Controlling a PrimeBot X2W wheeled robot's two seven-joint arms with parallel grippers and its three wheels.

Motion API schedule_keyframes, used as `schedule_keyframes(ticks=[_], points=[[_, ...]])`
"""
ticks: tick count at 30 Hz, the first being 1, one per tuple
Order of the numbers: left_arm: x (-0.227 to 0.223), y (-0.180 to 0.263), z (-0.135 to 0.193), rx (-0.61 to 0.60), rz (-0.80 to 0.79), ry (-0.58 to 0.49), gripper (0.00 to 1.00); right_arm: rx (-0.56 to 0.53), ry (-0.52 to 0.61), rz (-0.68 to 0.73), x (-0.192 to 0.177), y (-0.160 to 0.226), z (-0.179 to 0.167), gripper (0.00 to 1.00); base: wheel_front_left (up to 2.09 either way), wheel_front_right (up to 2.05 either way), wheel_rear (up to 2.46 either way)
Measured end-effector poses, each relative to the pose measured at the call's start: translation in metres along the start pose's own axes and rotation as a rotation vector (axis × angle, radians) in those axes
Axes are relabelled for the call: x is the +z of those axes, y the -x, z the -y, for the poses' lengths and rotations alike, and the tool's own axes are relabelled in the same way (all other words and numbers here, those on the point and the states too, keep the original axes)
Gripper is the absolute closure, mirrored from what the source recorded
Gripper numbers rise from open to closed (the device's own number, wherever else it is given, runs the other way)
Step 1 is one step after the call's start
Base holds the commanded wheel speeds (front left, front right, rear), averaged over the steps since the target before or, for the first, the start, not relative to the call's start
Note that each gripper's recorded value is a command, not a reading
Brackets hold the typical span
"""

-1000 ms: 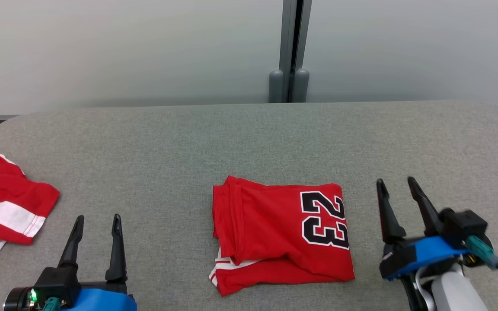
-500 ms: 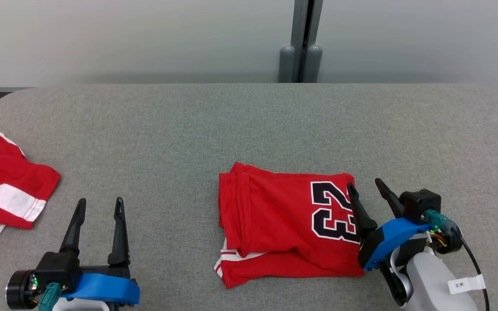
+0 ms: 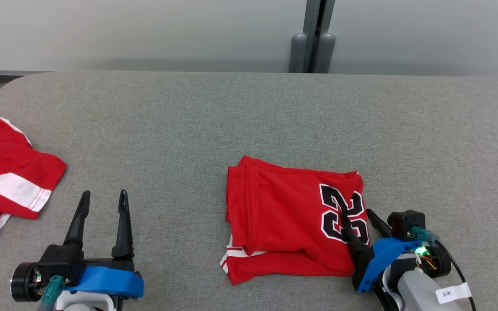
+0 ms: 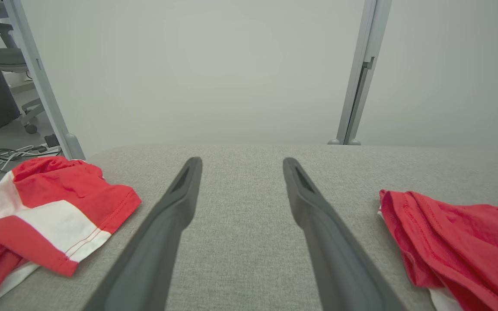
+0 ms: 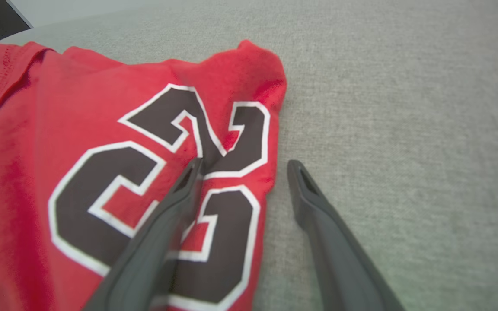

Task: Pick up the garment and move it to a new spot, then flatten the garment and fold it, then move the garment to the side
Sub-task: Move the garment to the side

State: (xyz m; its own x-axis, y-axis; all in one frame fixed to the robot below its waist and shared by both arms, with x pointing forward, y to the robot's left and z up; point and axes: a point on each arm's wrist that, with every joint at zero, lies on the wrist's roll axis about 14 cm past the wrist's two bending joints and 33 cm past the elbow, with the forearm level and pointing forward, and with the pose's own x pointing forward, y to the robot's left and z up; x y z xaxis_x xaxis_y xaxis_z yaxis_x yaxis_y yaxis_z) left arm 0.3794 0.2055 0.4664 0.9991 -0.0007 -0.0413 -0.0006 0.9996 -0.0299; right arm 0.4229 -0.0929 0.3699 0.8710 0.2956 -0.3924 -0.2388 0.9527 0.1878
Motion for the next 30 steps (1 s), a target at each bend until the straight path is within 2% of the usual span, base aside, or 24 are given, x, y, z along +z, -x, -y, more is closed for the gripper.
schedule_keyframes(ticks=[6,7,8,15,21,25,30], points=[[0.0,0.0,0.001,-0.001,0.001,0.004,0.0,0.048,0.001,-0.014,-0.005,0.0,-0.014,0.0,0.0,0.0,0.0],[0.001,-0.001,0.002,-0.003,0.003,0.005,0.0,0.056,-0.007,-0.009,-0.004,0.0,-0.018,0.69,0.0,0.0,0.0],[0.001,-0.001,0.002,-0.003,0.005,0.006,0.0,0.06,-0.01,-0.006,-0.003,0.0,-0.02,1.0,0.0,0.0,0.0],[0.0,-0.005,0.006,-0.011,0.004,0.013,0.0,0.042,0.015,0.064,0.022,-0.007,-0.012,1.0,0.0,0.0,0.0],[0.012,-0.019,0.011,-0.027,0.046,0.015,0.0,0.024,0.127,0.16,0.068,-0.025,0.011,1.0,0.0,0.0,0.0],[0.012,-0.038,0.02,-0.054,0.056,0.02,0.0,-0.024,0.201,0.198,0.096,-0.04,0.045,1.0,0.0,0.0,0.0],[-0.001,-0.073,0.044,-0.126,0.049,0.031,0.0,-0.117,0.274,0.222,0.123,-0.058,0.103,1.0,0.0,0.0,0.0]])
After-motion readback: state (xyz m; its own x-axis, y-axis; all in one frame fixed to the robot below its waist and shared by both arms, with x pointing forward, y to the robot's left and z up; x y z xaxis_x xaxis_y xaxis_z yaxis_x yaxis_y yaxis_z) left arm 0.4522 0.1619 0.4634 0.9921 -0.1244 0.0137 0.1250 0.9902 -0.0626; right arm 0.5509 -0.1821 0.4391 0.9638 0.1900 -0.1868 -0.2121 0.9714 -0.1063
